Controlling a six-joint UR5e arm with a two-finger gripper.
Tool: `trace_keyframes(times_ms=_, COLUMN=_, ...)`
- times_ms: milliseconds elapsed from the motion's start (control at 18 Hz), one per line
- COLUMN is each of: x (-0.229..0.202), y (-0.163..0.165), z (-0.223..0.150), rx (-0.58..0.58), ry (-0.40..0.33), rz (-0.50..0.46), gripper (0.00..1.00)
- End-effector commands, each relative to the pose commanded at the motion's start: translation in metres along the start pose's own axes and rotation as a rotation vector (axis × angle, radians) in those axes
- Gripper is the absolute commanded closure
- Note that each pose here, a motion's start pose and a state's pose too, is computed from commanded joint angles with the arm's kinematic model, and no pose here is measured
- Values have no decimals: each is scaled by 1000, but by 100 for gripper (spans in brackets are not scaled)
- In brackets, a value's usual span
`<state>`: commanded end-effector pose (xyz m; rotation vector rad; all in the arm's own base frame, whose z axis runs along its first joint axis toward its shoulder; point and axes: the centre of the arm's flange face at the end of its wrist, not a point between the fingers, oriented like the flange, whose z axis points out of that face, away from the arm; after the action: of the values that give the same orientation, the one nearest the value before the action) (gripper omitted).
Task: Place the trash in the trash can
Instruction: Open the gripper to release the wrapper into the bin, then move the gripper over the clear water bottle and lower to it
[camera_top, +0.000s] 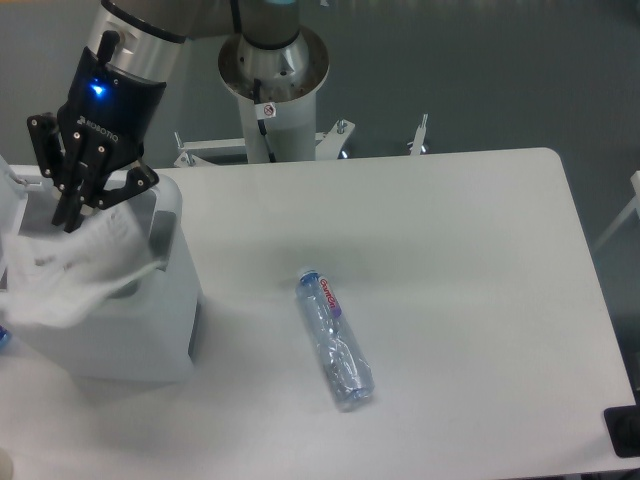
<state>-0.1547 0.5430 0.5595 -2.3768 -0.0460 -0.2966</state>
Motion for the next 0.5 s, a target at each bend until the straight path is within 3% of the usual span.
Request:
trace_keyframes(times_ms=167, x=-24, y=-2, z=-13, rx=18, ry=-36, rz=-26, gripper=0)
trace_keyframes(times_ms=278, x=-85, y=9, z=-36, rx=38, ry=-109, rz=-114, gripper=0)
trace_keyframes(times_ms=500, x=-180, y=41, z=-32, rx=6, ry=-161, rz=-254, gripper=0)
